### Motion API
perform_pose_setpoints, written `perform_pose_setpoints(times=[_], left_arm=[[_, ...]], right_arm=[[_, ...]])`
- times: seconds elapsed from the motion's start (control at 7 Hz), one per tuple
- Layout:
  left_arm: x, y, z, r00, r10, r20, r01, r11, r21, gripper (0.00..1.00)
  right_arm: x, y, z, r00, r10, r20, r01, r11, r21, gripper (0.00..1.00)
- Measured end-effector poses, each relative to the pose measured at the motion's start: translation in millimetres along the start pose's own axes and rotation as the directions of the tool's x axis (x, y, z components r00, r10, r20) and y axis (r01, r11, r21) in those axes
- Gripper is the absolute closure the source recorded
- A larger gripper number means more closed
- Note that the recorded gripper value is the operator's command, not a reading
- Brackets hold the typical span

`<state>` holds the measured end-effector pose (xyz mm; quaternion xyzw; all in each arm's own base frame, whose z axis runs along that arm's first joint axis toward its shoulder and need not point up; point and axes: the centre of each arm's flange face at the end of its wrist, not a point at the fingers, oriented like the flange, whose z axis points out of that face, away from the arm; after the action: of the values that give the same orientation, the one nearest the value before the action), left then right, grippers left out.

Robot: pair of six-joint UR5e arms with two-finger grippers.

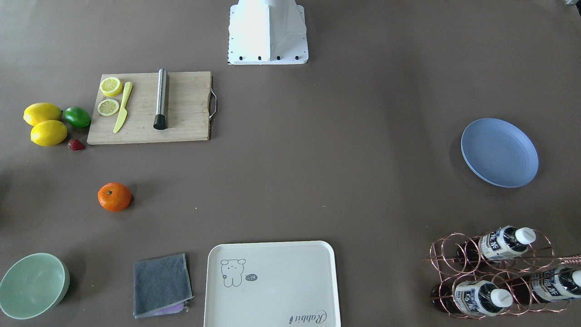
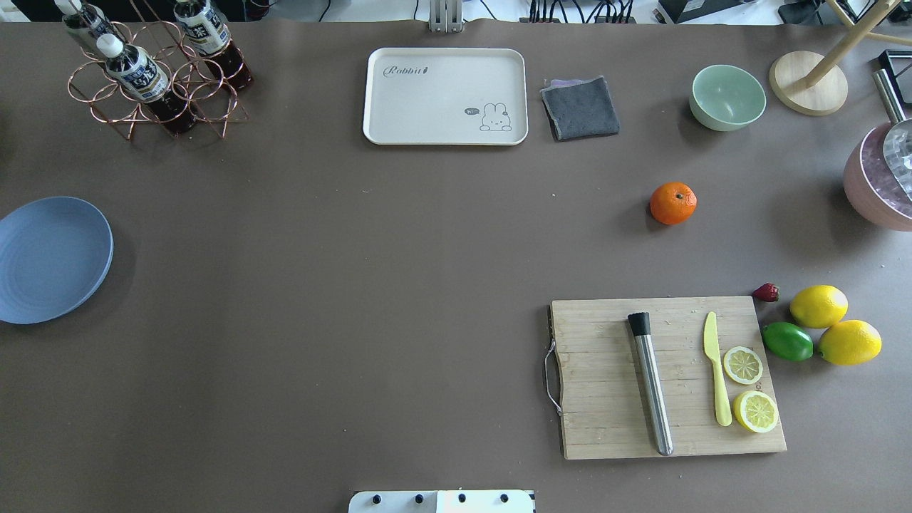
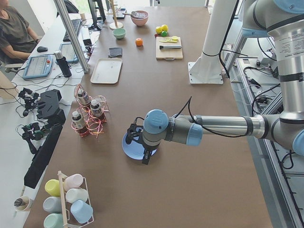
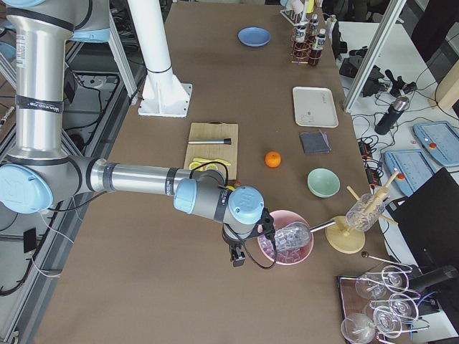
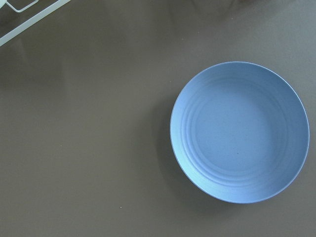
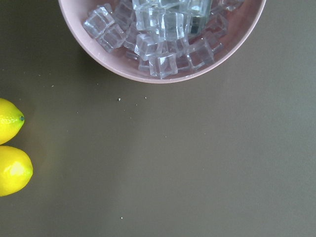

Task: Pick orange to plate

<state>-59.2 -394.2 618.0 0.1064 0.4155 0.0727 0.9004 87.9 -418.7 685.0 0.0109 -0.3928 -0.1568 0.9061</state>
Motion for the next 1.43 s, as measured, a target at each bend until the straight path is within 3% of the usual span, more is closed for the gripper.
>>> perform_pose_setpoints(times=[1.43], left_arm=[[9.2, -6.2, 3.0, 1.000, 0.023, -0.014, -0.023, 1.000, -0.004, 0.02]], right_arm=[[-2.2, 4.6, 1.0, 1.000, -0.018, -0.001, 0.018, 1.000, 0.018, 0.00]])
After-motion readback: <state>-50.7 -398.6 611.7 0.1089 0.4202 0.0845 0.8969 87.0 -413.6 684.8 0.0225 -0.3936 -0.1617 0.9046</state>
